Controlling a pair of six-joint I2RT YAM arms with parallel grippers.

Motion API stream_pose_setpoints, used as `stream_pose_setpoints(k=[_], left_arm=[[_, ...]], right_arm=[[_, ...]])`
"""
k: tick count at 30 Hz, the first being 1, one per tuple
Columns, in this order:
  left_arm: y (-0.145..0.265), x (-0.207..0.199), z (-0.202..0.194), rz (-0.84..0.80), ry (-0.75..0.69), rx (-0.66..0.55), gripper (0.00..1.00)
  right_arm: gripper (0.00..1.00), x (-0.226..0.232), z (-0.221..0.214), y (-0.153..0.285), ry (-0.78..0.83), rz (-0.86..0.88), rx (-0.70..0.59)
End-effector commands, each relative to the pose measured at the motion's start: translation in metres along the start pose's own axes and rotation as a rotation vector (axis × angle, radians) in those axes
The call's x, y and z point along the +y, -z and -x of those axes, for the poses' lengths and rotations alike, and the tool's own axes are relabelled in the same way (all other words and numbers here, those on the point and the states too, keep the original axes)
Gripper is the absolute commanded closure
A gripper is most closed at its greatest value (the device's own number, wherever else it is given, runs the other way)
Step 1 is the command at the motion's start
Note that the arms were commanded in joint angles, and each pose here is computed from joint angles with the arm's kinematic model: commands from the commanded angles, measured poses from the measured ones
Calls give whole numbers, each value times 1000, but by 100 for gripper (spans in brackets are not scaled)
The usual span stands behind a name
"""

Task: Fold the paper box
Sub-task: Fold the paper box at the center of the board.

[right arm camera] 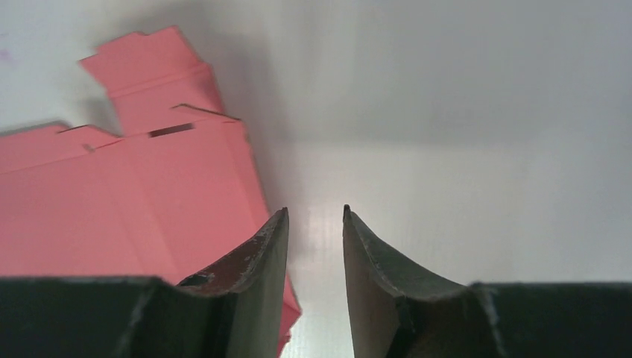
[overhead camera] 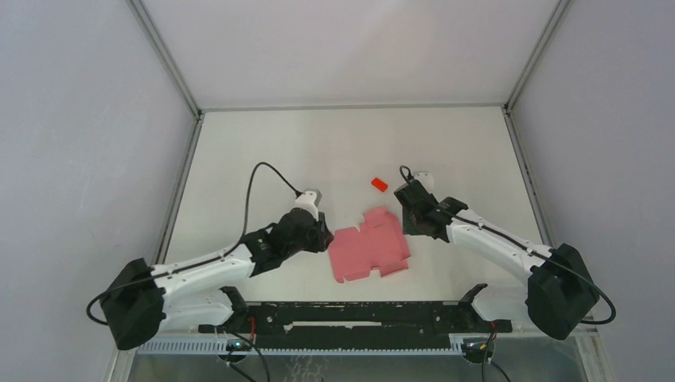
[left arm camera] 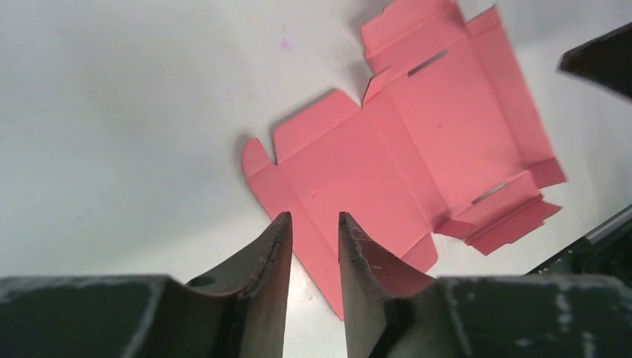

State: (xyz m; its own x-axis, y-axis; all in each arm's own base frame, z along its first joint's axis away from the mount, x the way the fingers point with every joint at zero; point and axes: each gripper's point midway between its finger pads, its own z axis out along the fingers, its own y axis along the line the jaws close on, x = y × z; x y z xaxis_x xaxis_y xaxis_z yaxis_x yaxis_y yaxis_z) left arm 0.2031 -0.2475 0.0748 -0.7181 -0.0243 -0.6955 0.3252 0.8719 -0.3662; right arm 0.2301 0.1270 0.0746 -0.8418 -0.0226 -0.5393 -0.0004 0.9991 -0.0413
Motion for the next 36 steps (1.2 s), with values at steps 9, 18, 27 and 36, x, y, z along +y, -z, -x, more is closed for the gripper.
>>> stream_pose_setpoints(k=[9,18,27,36], left_arm=[[34,56,-12,218,116,0,54],[27,68,-27,241,161,-5,54],[18,47,-30,77,200,-48,54],[22,22,-19,-98,264,-131,52]], right_arm=[[58,63,15,17,132,315,-56],[62,86,-5,-1,157,397,59],[64,101,-38,-31,128,429,194],[65,96,-47,-40,104,422,223]])
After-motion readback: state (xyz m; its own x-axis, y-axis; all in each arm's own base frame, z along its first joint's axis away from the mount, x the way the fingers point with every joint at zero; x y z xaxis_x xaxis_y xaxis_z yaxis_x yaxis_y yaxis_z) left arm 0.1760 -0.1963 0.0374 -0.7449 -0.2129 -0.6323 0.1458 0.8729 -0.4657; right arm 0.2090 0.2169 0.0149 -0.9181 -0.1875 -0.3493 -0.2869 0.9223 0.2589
